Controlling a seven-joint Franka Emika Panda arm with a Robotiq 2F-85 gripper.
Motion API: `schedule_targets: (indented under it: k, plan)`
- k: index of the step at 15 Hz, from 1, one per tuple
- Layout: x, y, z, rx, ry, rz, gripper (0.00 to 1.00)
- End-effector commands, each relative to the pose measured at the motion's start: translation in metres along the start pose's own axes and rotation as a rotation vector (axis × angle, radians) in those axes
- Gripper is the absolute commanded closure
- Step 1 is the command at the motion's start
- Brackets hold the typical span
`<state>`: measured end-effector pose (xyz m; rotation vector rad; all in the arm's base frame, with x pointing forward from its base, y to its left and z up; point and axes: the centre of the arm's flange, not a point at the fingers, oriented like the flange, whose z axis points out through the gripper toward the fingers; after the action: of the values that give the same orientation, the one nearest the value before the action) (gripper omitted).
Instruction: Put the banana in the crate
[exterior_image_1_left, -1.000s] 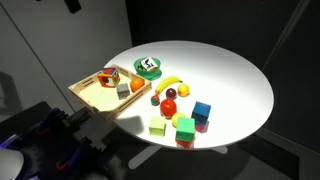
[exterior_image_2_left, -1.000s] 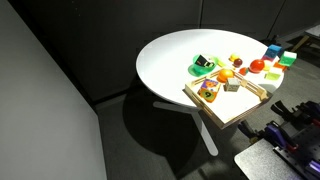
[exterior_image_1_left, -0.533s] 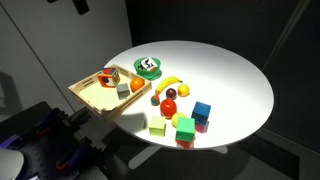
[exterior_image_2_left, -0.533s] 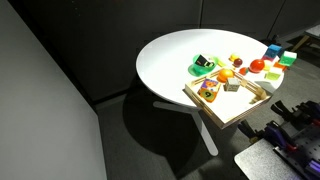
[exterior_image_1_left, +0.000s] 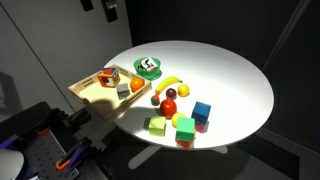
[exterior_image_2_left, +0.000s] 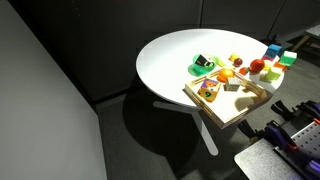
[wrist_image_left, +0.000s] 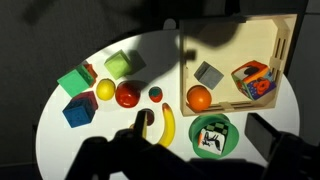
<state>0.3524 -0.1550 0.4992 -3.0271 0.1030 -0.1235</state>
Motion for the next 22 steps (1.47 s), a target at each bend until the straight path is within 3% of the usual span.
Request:
schedule_targets:
  k: [1,7,12,19,22]
  plan:
    - [0.043,0.017,0.009,-0.052,-0.096,0.094,0.0]
    - [0.082,0.036,0.054,-0.118,-0.195,0.145,0.0]
    - [0.108,0.045,0.082,-0.199,-0.183,0.122,0.0]
    - [0.132,0.046,0.103,-0.19,-0.107,0.108,0.0]
    - [0.129,0.05,0.097,-0.213,-0.119,0.139,0.0]
